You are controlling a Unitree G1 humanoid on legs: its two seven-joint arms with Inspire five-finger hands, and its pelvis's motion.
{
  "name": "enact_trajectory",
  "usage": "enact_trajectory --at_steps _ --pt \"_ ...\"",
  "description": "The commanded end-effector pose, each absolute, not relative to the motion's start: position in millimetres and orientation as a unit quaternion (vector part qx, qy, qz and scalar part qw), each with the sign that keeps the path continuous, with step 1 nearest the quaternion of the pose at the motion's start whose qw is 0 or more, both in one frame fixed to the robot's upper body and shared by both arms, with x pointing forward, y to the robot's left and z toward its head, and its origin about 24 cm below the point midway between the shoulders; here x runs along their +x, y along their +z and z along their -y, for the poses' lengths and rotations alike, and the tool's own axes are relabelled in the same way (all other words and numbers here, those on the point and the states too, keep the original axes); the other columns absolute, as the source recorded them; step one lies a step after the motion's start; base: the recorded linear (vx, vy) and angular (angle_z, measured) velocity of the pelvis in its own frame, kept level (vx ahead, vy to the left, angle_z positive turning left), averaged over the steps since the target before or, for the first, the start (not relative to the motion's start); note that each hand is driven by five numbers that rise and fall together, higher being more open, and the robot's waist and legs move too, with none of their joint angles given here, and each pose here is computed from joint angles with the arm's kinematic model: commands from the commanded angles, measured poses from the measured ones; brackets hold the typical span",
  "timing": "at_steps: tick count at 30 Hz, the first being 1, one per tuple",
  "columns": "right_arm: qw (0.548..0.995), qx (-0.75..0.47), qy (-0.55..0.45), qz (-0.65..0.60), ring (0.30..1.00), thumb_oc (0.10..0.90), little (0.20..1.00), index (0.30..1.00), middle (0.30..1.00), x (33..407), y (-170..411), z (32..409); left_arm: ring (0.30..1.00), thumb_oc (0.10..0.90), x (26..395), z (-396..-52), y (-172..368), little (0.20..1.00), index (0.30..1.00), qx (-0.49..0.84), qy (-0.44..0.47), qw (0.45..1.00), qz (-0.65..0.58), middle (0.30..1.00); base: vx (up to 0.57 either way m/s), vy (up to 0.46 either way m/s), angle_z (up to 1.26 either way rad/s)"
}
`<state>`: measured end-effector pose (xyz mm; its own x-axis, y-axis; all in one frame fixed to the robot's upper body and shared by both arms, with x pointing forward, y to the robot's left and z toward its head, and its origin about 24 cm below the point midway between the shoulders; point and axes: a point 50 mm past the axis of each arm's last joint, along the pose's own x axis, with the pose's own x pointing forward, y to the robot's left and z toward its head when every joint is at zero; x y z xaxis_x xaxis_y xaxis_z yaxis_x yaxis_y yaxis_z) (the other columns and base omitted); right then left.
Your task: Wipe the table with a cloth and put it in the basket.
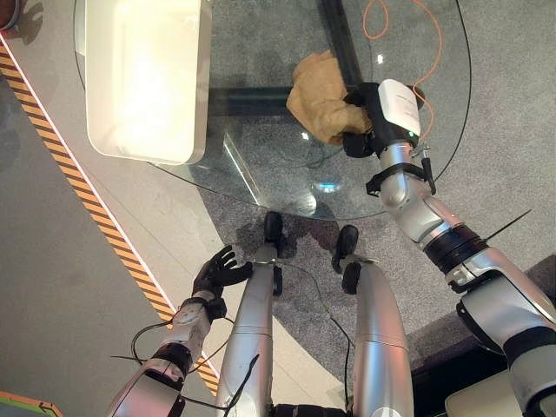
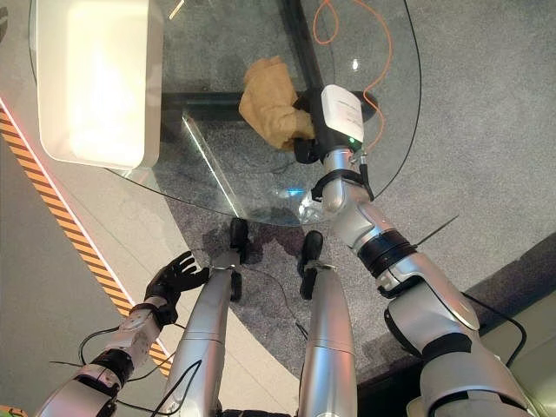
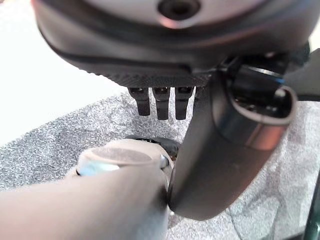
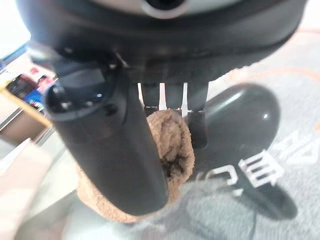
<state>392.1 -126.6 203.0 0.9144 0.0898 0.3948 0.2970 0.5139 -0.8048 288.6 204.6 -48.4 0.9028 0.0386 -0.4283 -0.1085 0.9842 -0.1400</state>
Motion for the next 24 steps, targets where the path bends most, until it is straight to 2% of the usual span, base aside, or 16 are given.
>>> enact_trajectory --at_steps 1,24 --pt "0.846 -0.468 0.112 0.230 0.300 0.100 0.200 0.300 0.300 364.8 169.0 54.0 0.900 0.800 281.8 -193.7 -57.9 0.900 0.900 -0.083 0.037 0.968 -0.232 0.900 0.00 0.000 0.00" --pt "0.838 -0.456 0.202 0.224 0.300 0.100 0.200 0.300 0.300 347.4 157.0 32.8 0.900 0.800 288.9 -190.6 -52.0 0.900 0.900 -0.076 0.037 0.970 -0.227 0.900 0.00 0.000 0.00"
